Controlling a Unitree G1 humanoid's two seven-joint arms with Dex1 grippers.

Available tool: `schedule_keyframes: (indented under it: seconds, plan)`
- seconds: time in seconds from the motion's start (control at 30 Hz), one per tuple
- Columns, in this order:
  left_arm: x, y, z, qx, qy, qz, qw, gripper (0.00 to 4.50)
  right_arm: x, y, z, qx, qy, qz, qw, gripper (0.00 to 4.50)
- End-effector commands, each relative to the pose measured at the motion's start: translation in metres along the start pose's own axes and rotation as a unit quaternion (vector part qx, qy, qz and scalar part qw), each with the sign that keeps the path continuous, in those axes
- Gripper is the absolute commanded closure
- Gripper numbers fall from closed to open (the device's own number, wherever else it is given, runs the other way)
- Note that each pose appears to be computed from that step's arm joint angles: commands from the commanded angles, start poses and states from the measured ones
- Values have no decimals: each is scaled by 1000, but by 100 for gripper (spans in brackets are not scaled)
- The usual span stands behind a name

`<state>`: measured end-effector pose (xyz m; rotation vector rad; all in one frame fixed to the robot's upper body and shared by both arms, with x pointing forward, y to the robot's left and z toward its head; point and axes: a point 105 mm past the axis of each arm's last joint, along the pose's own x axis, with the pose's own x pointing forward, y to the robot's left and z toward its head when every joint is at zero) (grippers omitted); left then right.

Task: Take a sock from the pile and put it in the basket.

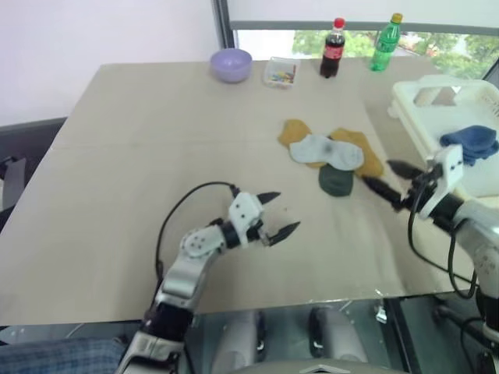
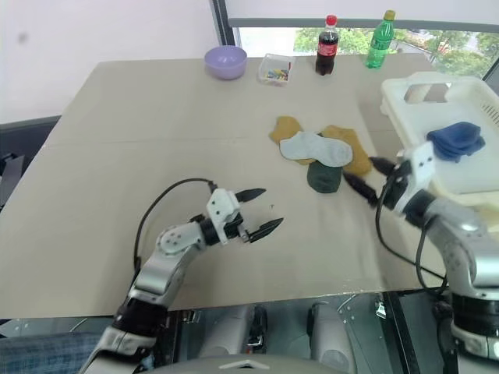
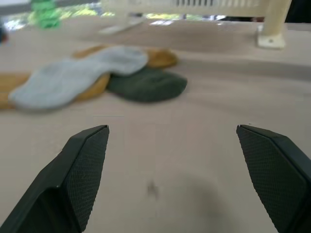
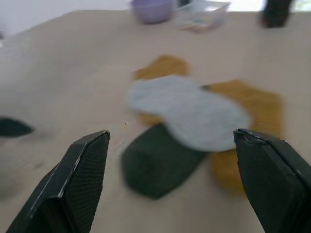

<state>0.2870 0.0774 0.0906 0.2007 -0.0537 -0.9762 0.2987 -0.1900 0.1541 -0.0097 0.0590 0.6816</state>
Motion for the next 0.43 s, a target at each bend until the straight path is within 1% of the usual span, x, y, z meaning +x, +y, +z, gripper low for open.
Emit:
schedule_keyframes:
  seconds: [0.03, 0.17, 0.2, 0.3, 0.43]
  plan:
    - [-21, 2, 4, 3, 6, 50, 999, 0, -19, 6, -21, -15, 47, 38, 998, 34]
    - [-51, 6, -2, -9, 28, 108, 994, 0, -50, -4, -49, -24, 100, 42, 994, 34]
    - [-56, 7, -2, -12, 31, 121, 992, 0, -56, -7, -53, -30, 105, 39, 993, 34]
    - [-74, 7, 1, -26, 37, 163, 986, 0, -75, -16, -55, -20, 111, 36, 993, 34]
    - [-89, 3, -3, -24, 61, 185, 980, 0, -87, -18, -51, -16, 125, 73, 989, 34]
